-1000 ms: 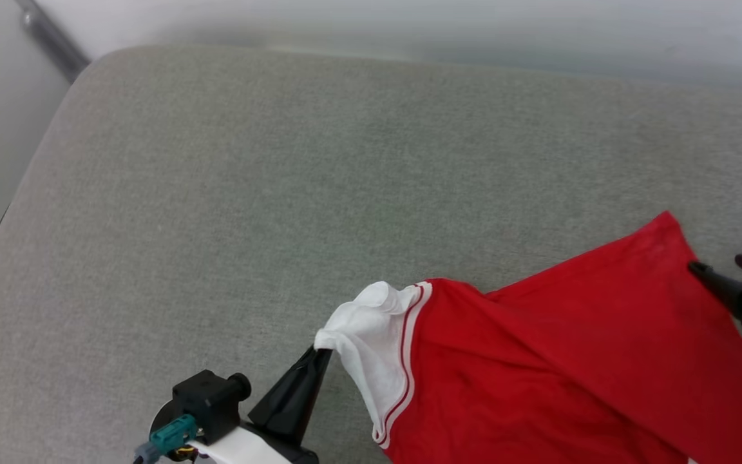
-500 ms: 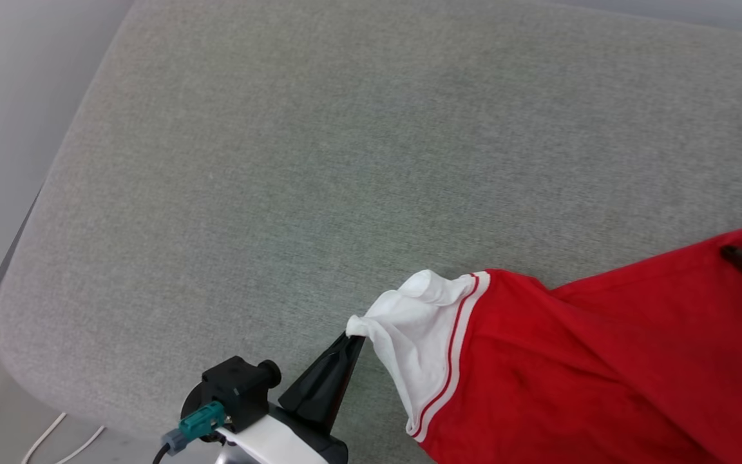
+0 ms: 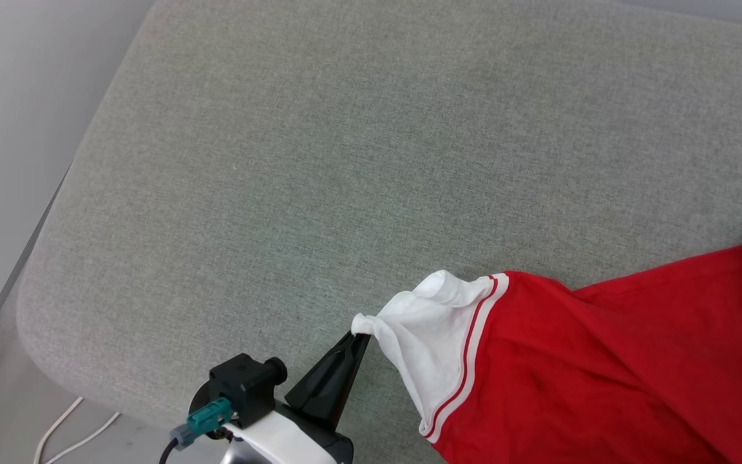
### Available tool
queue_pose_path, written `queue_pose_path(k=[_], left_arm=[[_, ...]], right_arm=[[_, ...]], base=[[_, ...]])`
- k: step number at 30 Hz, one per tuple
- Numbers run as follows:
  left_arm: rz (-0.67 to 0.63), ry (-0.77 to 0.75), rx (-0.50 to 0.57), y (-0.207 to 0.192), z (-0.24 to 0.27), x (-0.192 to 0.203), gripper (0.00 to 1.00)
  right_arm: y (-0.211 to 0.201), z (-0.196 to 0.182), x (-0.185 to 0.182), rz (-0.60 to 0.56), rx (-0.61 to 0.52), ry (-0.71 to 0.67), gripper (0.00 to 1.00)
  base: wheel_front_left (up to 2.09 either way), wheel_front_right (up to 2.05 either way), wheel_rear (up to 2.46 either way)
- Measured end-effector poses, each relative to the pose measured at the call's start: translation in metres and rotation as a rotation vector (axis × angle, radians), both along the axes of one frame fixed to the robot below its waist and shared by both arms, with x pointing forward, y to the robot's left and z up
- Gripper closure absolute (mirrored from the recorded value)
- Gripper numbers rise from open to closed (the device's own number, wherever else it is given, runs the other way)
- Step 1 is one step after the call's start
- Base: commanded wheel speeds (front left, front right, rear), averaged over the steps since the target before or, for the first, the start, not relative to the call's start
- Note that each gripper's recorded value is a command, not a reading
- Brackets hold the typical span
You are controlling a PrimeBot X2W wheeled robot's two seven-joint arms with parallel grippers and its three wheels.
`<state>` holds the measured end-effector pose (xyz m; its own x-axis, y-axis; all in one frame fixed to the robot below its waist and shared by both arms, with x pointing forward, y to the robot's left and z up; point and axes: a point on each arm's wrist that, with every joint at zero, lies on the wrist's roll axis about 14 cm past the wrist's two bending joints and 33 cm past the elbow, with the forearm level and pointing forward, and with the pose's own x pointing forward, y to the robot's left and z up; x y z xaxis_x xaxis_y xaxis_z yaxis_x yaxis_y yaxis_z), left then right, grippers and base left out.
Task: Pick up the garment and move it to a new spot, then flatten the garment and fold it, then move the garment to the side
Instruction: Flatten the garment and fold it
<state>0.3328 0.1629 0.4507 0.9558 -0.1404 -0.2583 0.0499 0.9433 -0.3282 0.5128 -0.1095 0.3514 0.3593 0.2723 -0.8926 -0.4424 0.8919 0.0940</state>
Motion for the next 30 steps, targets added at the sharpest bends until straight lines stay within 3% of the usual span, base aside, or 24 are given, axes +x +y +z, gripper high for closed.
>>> queue_pose_path(k=[11,17,30], left_arm=[[-0.018,-0.088,0.023,0.004,0.025,0.001,1.00],[-0.009,-0.151,0.032,0.012,0.048,-0.002,1.00],[-0.176,-0.441,0.098,-0.011,0.145,0.016,1.00]], right_arm=[[-0.008,0.039,0.002,-0.060,0.081,-0.163,1.00],[-0.022,0.093,0.006,-0.108,0.148,-0.319,1.00],[-0.061,0.227,-0.022,-0.177,0.309,-0.683,1.00]], base=[[0.00,0.00,0.00],[0.00,0.00,0.00],[0.00,0.00,0.00]])
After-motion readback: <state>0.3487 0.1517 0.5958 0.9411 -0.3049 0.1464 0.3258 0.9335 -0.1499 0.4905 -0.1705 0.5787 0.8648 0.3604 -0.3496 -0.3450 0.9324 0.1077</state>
